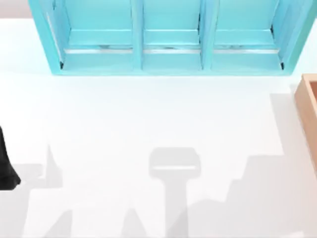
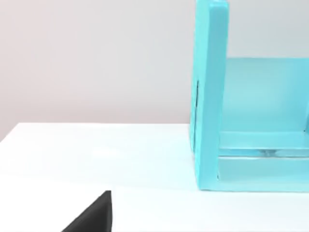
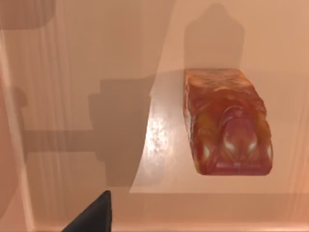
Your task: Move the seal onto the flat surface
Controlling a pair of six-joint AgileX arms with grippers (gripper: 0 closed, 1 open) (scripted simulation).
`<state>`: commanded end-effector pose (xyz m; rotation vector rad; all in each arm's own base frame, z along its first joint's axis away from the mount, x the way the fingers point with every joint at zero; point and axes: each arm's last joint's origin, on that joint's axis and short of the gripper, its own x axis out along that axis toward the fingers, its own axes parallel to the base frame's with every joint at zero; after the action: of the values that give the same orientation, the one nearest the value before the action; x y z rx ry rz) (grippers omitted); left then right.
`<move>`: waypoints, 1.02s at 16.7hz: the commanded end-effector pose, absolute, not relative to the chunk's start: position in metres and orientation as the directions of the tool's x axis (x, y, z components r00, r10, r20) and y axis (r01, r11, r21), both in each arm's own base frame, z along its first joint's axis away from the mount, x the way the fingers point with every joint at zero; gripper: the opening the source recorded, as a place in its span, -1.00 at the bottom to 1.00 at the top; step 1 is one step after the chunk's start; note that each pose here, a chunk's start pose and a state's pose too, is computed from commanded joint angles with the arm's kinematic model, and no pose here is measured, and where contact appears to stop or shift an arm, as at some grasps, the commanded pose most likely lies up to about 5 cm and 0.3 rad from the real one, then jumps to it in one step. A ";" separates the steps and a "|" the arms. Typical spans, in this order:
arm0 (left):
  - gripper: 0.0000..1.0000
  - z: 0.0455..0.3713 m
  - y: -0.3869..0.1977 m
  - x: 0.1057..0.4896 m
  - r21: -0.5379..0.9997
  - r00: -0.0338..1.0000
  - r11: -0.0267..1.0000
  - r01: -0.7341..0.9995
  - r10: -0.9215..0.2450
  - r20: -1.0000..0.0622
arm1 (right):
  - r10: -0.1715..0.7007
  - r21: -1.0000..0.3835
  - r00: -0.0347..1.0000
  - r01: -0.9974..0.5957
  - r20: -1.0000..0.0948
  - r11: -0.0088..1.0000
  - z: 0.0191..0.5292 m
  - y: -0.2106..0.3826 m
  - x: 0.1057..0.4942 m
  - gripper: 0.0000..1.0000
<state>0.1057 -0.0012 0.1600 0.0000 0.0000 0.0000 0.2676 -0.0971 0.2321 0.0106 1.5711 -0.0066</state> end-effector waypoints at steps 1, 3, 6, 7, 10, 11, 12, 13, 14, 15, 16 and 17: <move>1.00 0.160 -0.001 0.106 0.000 1.000 1.000 0.000 0.000 0.000 | 0.001 0.001 0.002 0.007 -1.000 1.000 0.232 -0.096 0.268 1.00; 1.00 0.160 -0.001 0.106 0.000 1.000 1.000 0.000 0.000 0.000 | 0.004 0.004 -0.005 0.009 -1.000 1.000 0.232 -0.096 0.267 1.00; 1.00 0.160 -0.001 0.106 0.000 1.000 1.000 0.000 0.000 0.000 | 0.000 0.000 0.005 0.011 -1.000 1.000 0.225 -0.099 0.270 1.00; 1.00 0.160 -0.001 0.106 0.000 1.000 1.000 0.000 0.000 0.000 | -0.001 -0.001 0.009 0.012 -1.000 1.000 0.218 -0.100 0.272 1.00; 1.00 0.160 -0.001 0.106 0.000 1.000 1.000 0.000 0.000 0.000 | -0.006 -0.006 0.022 0.011 -1.000 1.000 0.186 -0.101 0.276 1.00; 1.00 0.160 -0.001 0.106 0.000 1.000 1.000 0.000 0.000 0.000 | -0.007 -0.006 0.023 0.011 -1.000 1.000 0.174 -0.100 0.275 1.00; 1.00 0.160 -0.001 0.106 0.000 1.000 1.000 0.000 0.000 0.000 | -0.006 -0.006 0.021 0.011 -1.000 1.000 0.162 -0.099 0.274 1.00; 1.00 0.160 -0.001 0.106 0.000 1.000 1.000 0.000 0.000 0.000 | -0.003 -0.003 0.014 0.012 -1.000 1.000 0.150 -0.098 0.272 1.00; 1.00 0.160 -0.001 0.106 0.000 1.000 1.000 0.000 0.000 0.000 | -0.001 0.000 0.007 0.011 -1.000 1.000 0.141 -0.098 0.270 1.00; 1.00 0.160 -0.001 0.106 0.000 1.000 1.000 0.000 0.000 0.000 | 0.002 0.002 0.002 0.011 -1.000 1.000 0.135 -0.097 0.268 1.00; 1.00 0.160 -0.001 0.106 0.000 1.000 1.000 0.000 0.000 0.000 | 0.002 0.002 0.000 0.011 -1.000 1.000 0.132 -0.097 0.268 1.00; 1.00 0.160 -0.001 0.106 0.000 1.000 1.000 0.000 0.000 0.000 | 0.003 0.003 0.000 0.011 -1.000 1.000 0.132 -0.097 0.268 1.00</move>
<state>0.1057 -0.0012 0.1600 0.0000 0.0000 0.0000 0.2676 -0.0968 0.1321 0.0106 1.5711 -0.0066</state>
